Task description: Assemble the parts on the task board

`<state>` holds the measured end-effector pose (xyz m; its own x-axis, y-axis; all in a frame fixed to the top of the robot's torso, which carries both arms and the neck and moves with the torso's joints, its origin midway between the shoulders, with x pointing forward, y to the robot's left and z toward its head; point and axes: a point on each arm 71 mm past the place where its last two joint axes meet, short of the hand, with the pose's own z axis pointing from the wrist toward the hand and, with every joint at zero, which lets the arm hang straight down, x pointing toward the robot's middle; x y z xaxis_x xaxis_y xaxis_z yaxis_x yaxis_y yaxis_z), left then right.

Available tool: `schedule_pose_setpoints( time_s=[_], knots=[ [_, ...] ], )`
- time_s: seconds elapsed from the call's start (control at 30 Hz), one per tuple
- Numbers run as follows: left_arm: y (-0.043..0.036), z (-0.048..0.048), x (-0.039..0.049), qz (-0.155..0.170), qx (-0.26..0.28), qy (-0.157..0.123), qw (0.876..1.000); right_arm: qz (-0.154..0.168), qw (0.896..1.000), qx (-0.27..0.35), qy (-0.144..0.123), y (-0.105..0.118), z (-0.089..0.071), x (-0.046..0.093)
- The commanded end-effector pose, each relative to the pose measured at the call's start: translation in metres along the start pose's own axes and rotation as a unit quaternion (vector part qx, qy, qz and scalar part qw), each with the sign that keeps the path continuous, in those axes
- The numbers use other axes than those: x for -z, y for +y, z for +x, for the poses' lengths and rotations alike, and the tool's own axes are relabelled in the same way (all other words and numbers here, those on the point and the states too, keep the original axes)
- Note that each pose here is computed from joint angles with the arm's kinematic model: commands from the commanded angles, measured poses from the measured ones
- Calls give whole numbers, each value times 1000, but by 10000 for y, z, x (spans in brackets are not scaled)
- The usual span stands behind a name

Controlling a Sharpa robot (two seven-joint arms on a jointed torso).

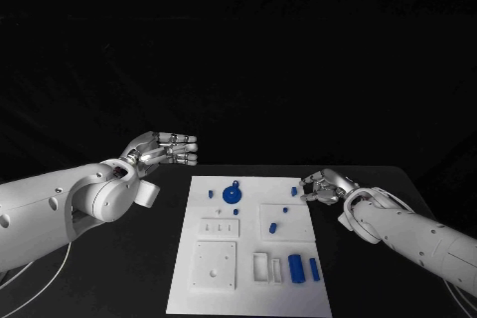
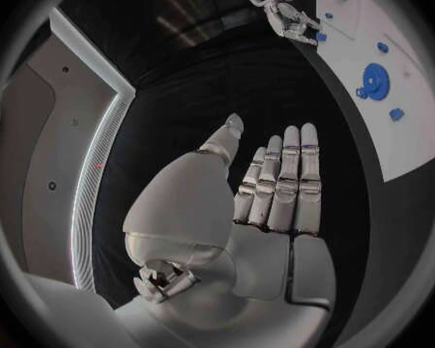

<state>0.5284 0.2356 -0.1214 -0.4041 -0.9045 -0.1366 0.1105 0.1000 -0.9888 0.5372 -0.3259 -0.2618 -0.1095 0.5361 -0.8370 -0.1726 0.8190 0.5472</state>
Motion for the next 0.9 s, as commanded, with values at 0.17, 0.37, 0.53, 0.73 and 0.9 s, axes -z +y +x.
schedule_pose_setpoints(
  time_s=[0.17, 0.37, 0.53, 0.73, 0.9],
  knots=[
    [-10, 30, -7, 7, -1, 12, 1000, 6, 1000, -3, 11, -11, 99, -8],
    [-6, 24, -8, 5, -3, 10, 1000, 7, 1000, -4, 19, -14, 141, -13],
    [-5, 24, -9, 4, -3, 9, 1000, 5, 1000, -5, 24, 5, 156, -15],
    [-3, 24, -10, 3, -4, 10, 1000, -3, 999, -1, 33, 44, 180, -20],
    [1, 22, -11, 0, -4, 10, 1000, -3, 1000, -1, 31, 42, 181, -21]
  ],
)
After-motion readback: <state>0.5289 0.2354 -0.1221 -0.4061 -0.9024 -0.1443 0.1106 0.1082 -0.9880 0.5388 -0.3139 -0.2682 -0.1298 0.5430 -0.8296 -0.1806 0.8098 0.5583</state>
